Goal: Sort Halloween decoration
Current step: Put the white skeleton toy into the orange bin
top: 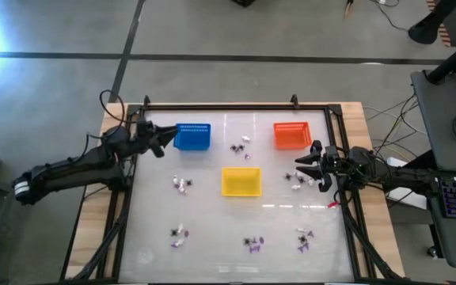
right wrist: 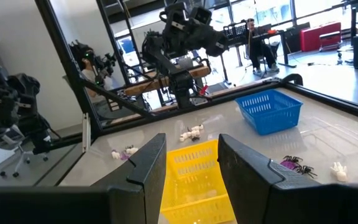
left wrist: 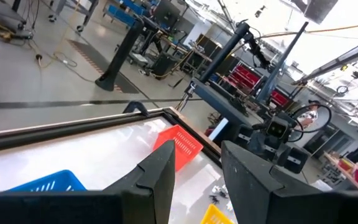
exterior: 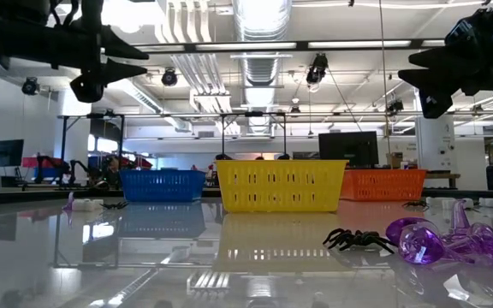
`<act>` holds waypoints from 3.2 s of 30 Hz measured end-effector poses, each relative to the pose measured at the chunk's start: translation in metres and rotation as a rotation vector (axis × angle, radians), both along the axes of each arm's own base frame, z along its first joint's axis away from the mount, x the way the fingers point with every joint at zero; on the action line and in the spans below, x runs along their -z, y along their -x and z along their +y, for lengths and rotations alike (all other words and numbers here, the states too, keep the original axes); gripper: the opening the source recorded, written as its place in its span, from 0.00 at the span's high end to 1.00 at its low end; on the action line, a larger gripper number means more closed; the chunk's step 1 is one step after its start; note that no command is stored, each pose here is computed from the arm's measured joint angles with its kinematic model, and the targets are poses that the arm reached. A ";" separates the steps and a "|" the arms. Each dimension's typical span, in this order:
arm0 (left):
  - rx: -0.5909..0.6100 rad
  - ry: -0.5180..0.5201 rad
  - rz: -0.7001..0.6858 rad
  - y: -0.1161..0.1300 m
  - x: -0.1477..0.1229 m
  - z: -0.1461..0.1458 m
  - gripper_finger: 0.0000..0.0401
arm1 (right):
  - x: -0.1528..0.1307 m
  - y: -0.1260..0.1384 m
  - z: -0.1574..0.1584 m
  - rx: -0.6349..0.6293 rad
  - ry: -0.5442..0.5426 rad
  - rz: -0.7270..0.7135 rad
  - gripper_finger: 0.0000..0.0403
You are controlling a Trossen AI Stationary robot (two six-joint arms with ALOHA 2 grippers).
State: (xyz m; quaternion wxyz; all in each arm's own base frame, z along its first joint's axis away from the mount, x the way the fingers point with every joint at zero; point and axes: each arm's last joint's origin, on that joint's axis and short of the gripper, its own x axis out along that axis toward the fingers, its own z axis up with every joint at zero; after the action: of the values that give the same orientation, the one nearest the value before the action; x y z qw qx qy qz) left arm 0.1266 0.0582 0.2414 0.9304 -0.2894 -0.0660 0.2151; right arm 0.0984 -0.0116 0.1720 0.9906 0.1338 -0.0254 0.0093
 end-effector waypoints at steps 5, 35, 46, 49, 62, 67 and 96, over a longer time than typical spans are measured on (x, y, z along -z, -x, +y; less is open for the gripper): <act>-0.009 0.025 0.000 -0.006 -0.007 0.003 0.72 | 0.000 0.000 0.000 0.001 0.001 -0.004 0.66; 0.021 0.009 0.211 -0.039 -0.061 0.017 0.80 | -0.002 0.000 -0.001 0.030 0.026 -0.019 0.66; 0.056 0.077 0.301 -0.038 -0.061 0.016 0.81 | -0.006 0.000 -0.003 0.111 -0.028 -0.067 0.66; 0.086 0.091 0.311 -0.040 -0.056 0.015 0.81 | -0.008 0.000 -0.003 0.100 -0.053 -0.080 0.66; 0.116 0.118 0.380 -0.043 -0.046 0.016 0.68 | -0.021 -0.004 -0.009 0.282 -0.237 -0.064 0.66; 0.154 0.110 0.477 -0.039 -0.040 0.014 0.66 | -0.045 -0.015 -0.012 0.313 -0.137 -0.006 0.66; 0.286 -0.219 0.747 -0.011 -0.095 0.001 0.66 | -0.110 -0.091 -0.029 0.538 -0.230 0.825 0.65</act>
State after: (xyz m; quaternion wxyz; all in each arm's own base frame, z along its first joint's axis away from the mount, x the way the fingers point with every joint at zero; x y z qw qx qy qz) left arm 0.1377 0.0596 0.3363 0.9362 -0.0968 0.2944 0.1656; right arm 0.1890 -0.0404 0.2821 0.8644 0.2231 0.3339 -0.3026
